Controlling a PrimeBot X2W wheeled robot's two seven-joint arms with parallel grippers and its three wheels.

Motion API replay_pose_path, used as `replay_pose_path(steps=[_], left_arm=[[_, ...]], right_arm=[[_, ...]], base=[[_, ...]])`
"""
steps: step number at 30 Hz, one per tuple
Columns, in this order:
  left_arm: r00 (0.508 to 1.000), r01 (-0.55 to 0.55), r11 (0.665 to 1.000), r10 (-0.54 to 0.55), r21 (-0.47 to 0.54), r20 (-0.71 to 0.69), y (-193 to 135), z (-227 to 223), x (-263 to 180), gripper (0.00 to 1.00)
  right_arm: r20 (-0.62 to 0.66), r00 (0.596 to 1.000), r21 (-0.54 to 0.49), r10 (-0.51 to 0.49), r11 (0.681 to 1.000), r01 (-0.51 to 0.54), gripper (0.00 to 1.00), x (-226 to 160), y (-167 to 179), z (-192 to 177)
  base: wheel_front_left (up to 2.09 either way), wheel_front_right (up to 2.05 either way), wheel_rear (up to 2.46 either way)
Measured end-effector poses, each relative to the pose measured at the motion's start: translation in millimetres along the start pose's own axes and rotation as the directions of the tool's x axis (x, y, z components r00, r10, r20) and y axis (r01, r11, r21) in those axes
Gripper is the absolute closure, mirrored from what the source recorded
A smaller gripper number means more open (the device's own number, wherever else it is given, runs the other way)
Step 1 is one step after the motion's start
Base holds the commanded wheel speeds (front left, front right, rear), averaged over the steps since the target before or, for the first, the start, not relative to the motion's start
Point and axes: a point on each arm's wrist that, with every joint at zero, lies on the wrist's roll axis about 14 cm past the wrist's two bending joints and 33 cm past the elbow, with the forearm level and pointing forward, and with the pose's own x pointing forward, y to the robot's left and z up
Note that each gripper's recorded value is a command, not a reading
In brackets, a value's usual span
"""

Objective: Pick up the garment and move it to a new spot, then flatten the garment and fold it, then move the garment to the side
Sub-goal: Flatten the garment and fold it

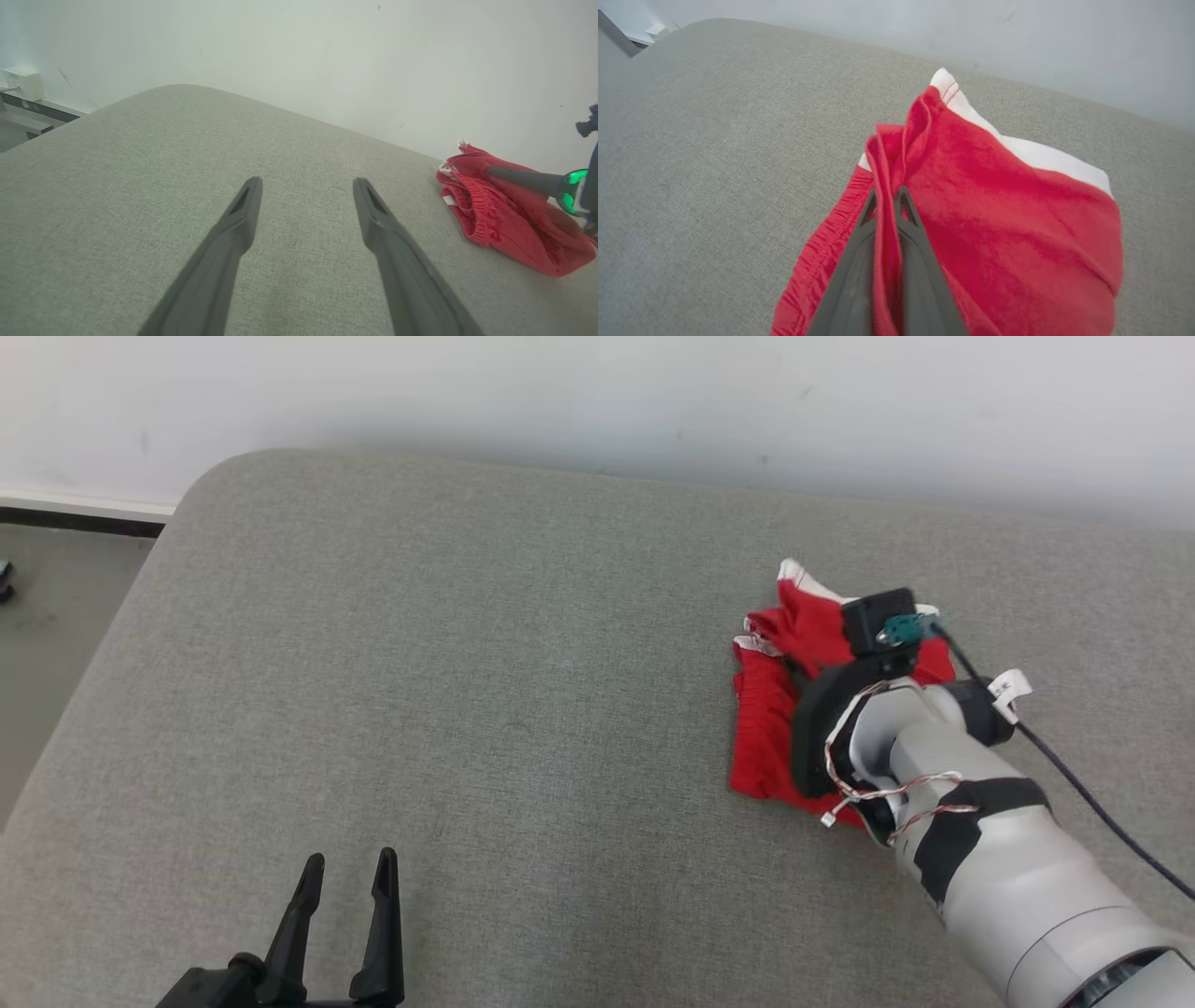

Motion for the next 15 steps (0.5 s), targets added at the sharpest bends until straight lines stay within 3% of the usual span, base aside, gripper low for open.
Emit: replay_pose_path(steps=[3,4,5,6,10,13,15], left_arm=[[1.0,-0.008,1.0,0.008,0.0,0.0,2.3,0.1,-1.4,0.0],[1.0,-0.009,1.0,0.009,0.0,-0.001,2.7,0.0,-1.8,0.0],[1.0,-0.01,1.0,0.01,0.0,-0.002,2.9,-0.3,-2.1,0.0],[1.0,-0.01,1.0,0.01,0.0,-0.002,2.9,-0.3,-1.8,0.0],[1.0,-0.006,1.0,0.006,0.0,-0.002,1.4,-0.6,0.0,0.0],[1.0,0.003,1.0,-0.004,-0.002,-0.003,-1.6,-1.3,2.6,0.0],[1.0,0.01,1.0,-0.01,-0.003,-0.004,-3.7,-1.9,4.4,0.0]], right_arm=[[-0.019,1.0,-0.01,0.02,1.0,-0.02,1.0,2.5,9.4,-5.5],[-0.021,0.999,-0.008,0.025,1.0,-0.025,0.88,2.7,12.0,-6.6],[-0.025,0.999,-0.006,0.03,1.0,-0.03,0.2,2.6,14.9,-8.8],[-0.03,0.999,0.003,0.037,0.999,-0.037,0.0,2.5,18.1,-10.4],[0.008,0.996,0.075,0.086,0.993,-0.087,0.0,1.3,36.4,-1.9],[0.089,0.988,0.189,0.13,0.971,-0.145,0.0,-1.7,50.3,19.6],[0.157,0.979,0.212,0.128,0.964,-0.16,0.0,-5.4,46.4,37.9]], base=[[0.0,0.0,0.0],[0.0,0.0,0.0],[0.0,0.0,0.0],[0.0,0.0,0.0],[0.0,0.0,0.0],[0.0,0.0,0.0],[0.0,0.0,0.0]])
